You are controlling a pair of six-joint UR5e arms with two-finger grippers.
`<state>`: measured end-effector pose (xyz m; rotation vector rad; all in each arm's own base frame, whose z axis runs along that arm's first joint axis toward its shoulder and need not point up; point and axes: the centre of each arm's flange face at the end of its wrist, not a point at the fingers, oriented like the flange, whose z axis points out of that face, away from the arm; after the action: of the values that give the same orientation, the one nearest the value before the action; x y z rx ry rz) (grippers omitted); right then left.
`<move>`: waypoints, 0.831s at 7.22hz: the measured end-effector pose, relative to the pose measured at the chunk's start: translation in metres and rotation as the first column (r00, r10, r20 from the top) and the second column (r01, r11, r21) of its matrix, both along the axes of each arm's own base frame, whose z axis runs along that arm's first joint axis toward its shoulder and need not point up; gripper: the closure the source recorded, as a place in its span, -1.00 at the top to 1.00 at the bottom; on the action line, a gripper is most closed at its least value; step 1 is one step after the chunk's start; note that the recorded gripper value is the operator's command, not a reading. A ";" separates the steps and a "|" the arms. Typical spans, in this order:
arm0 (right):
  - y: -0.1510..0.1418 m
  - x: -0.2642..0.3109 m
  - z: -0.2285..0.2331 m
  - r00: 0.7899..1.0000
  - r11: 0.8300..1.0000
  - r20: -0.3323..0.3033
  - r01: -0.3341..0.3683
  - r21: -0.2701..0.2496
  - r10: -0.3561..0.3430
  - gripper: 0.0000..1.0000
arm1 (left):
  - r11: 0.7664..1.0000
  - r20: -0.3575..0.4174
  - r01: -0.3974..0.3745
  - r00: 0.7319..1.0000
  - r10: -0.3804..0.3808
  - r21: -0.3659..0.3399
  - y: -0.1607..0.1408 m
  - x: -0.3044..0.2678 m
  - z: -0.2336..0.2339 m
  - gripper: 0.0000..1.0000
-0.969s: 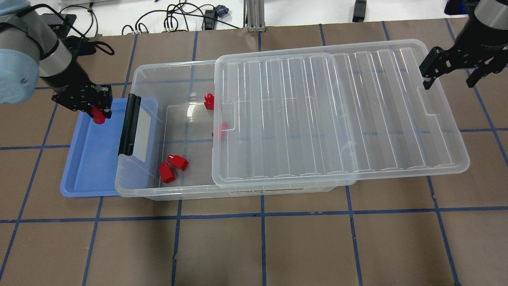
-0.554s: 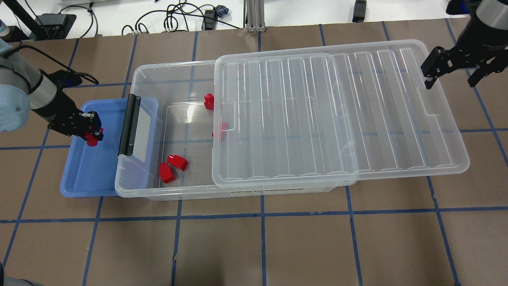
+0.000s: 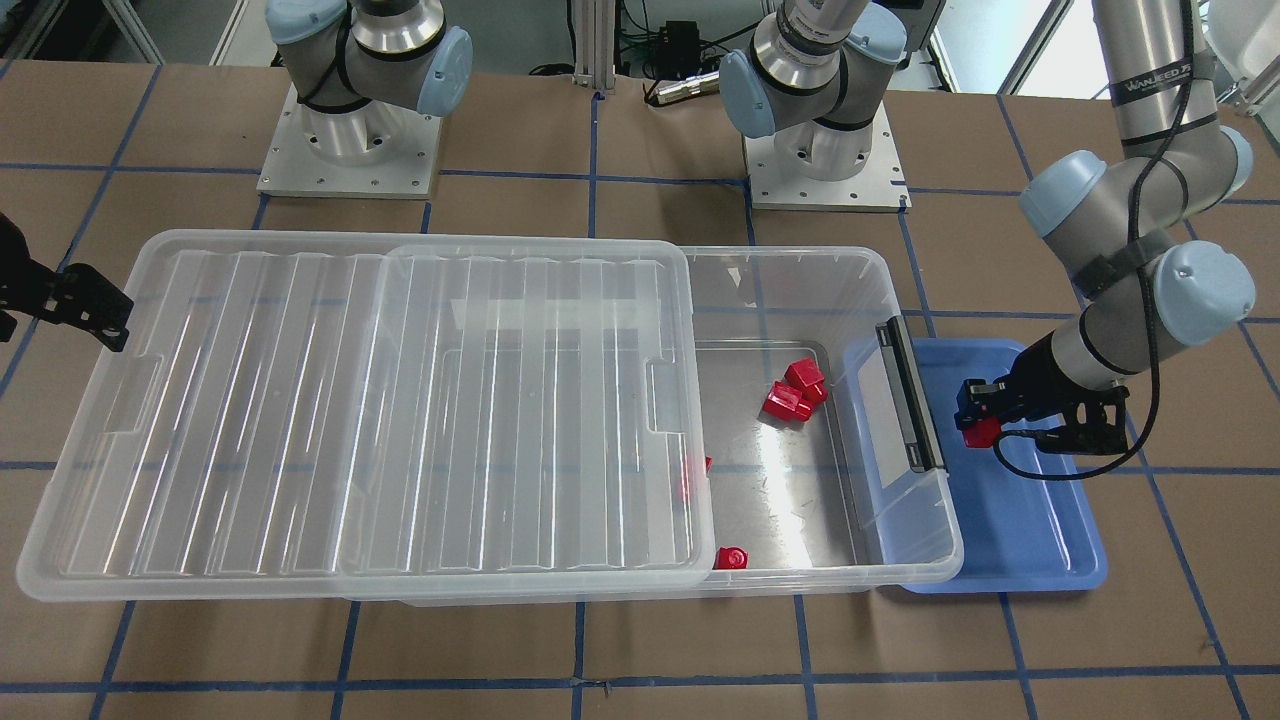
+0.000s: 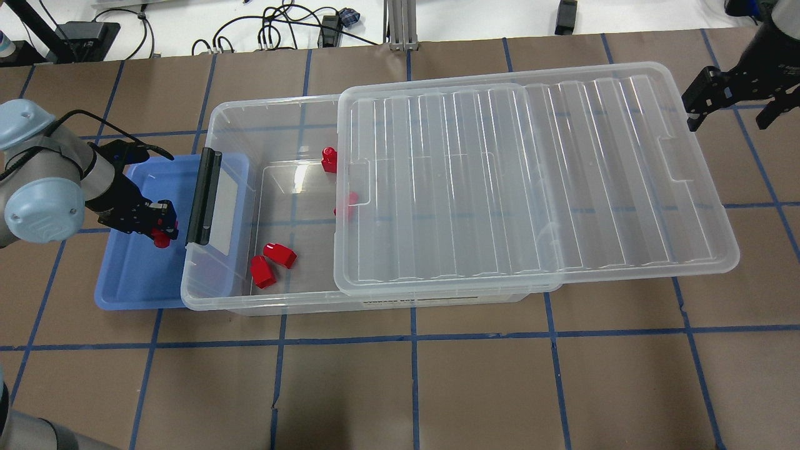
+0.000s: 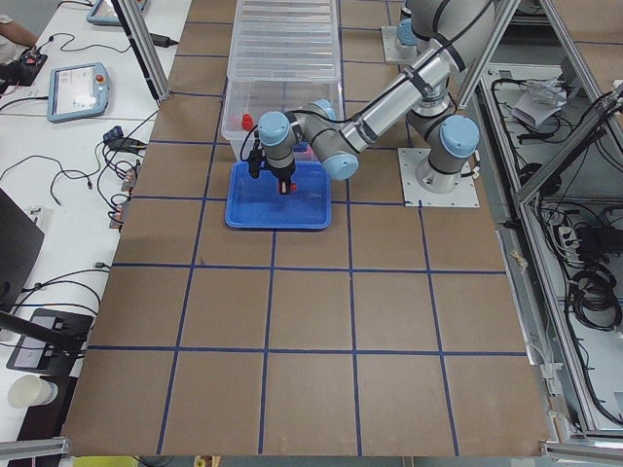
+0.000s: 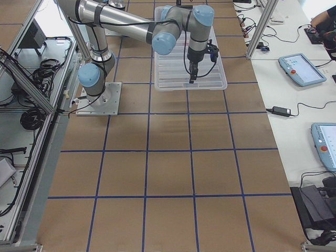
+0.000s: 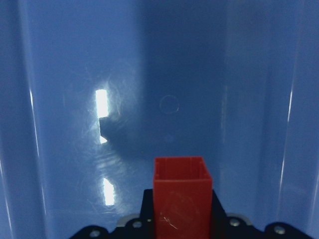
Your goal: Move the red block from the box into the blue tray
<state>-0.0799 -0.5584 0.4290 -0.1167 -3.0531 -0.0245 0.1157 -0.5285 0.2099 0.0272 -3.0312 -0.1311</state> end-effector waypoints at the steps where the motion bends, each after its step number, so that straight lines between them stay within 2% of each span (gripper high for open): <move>1: -0.002 -0.015 -0.006 1.000 1.000 0.003 0.005 0.003 -0.005 1.00 | 1.000 0.020 0.003 1.000 -0.003 0.010 0.000 0.002 -0.002 0.91; 3: -0.005 -0.041 -0.018 1.000 1.000 0.011 0.018 0.008 -0.018 1.00 | 1.000 0.064 0.019 0.998 -0.018 -0.012 -0.009 -0.001 0.022 0.98; 6: -0.021 -0.055 -0.051 1.000 0.999 0.016 0.016 0.031 -0.016 1.00 | 0.998 0.071 0.066 0.995 -0.065 -0.007 -0.025 -0.033 0.120 1.00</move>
<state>-0.1348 -0.5791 0.3777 -0.1397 -3.0661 -0.0745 0.0825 -0.5530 0.3302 -0.0698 -3.1042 -0.1239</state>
